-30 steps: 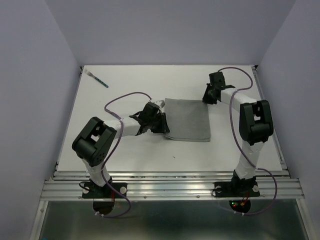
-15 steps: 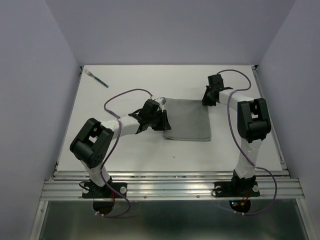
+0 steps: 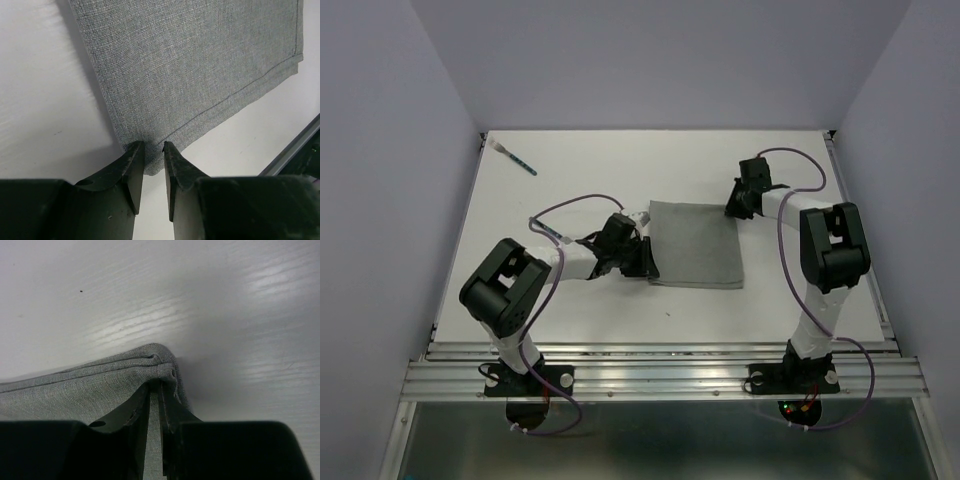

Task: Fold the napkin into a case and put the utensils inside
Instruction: Move the lower triangle-folded napkin to the center of the board, then smooth out the lower triangle-folded napkin at the center of the board.

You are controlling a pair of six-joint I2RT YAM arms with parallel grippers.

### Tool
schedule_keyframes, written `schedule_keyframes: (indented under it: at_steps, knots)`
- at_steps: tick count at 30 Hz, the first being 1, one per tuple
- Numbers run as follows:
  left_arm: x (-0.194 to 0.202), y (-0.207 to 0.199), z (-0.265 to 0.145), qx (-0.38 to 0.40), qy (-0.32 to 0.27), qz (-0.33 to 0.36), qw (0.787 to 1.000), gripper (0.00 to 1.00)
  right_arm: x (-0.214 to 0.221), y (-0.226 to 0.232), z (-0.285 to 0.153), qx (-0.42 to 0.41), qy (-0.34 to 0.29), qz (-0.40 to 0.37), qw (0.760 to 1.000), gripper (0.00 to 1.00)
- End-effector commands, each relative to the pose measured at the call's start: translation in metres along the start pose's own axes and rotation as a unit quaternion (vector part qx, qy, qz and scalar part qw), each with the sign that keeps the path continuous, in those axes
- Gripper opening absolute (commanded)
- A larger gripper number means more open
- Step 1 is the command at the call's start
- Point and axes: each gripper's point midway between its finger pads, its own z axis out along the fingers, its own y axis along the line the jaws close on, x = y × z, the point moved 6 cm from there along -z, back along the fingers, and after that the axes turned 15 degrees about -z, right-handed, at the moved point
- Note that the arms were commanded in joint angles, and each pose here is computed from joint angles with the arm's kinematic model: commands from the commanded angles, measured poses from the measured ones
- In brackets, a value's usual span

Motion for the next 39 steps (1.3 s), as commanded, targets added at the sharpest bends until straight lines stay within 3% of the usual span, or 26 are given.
schedule_keyframes:
  at_steps: [1,8,11,14,16,23,28,39]
  knots:
    - [0.016,-0.004,-0.004,0.014,0.017,0.002,1.0,0.33,0.018,-0.002,-0.015,-0.015,0.024,0.009,1.0,0.19]
    - [0.045,-0.009,-0.024,0.021,0.031,-0.008,0.999,0.33,0.031,-0.005,-0.054,-0.033,0.011,0.023,0.999,0.2]
    - [0.043,-0.013,-0.037,0.015,0.018,-0.008,1.0,0.4,0.029,-0.007,-0.08,-0.037,-0.008,0.025,0.999,0.23]
    - [0.031,-0.028,-0.05,0.018,-0.007,-0.001,1.0,0.5,0.022,-0.015,-0.108,-0.011,-0.04,0.031,0.999,0.47]
    - [0.023,-0.038,-0.06,0.023,-0.027,0.004,0.999,0.52,0.032,-0.021,-0.118,0.0,-0.035,0.031,0.999,0.53]
    - [0.001,-0.055,-0.08,0.006,-0.081,0.012,0.997,0.54,0.102,-0.025,-0.154,-0.047,0.02,0.062,0.997,0.53]
    - [-0.004,-0.058,-0.078,0.002,-0.087,0.013,0.996,0.54,0.142,-0.034,-0.171,-0.043,0.048,0.096,0.993,0.52]
    - [-0.004,-0.056,-0.072,-0.003,-0.083,0.014,0.996,0.54,0.171,-0.039,-0.166,-0.037,0.097,0.096,0.99,0.47]
